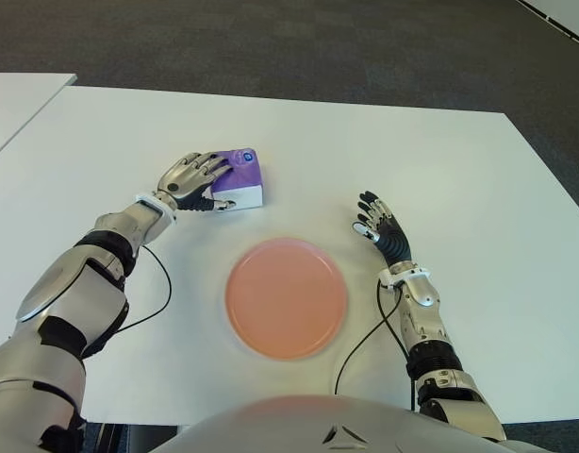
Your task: Put the tissue paper into the plate.
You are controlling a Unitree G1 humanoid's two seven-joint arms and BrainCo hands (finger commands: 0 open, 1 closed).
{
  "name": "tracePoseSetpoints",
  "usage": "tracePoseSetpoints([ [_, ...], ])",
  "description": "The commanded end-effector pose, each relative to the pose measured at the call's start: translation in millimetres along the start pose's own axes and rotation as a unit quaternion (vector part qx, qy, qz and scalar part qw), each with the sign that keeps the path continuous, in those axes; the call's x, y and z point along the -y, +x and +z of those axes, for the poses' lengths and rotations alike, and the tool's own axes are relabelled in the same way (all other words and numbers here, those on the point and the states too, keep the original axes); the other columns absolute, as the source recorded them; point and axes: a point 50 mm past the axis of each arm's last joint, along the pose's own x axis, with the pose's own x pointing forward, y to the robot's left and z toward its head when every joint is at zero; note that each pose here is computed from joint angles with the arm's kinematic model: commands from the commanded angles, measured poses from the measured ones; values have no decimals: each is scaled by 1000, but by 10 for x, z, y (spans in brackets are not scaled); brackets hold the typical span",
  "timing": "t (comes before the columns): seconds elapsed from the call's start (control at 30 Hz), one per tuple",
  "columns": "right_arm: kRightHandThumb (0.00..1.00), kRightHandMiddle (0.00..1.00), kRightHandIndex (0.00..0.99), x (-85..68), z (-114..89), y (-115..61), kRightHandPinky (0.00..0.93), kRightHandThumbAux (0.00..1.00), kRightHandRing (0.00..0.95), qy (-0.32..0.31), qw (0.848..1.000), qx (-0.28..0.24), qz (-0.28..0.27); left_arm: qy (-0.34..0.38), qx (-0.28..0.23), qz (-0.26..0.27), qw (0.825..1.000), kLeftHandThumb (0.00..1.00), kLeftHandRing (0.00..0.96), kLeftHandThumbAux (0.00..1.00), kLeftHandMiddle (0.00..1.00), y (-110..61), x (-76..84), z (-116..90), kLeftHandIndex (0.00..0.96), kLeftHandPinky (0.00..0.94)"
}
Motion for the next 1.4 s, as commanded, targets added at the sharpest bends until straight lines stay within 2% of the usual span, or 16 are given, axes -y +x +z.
tracePoseSetpoints([
  [0.03, 0, 0, 0, -31, -538, -406, 0, 668, 0, 45, 989, -141, -21, -1, -4, -40, 999, 261, 0, 63, 0, 11, 77, 46, 0, 0],
  [0.53, 0, 0, 0, -9, -543, -427, 0, 669, 0, 46, 988, -143, -24, -2, -6, -48, 999, 259, 0, 66, 0, 48, 96, 102, 0, 0],
  [1.4, 0, 0, 0, -4, -534, -507, 0, 649, 0, 48, 988, -146, -17, 7, 19, -2, 1000, 231, 0, 64, 0, 65, 67, 188, 0, 0],
])
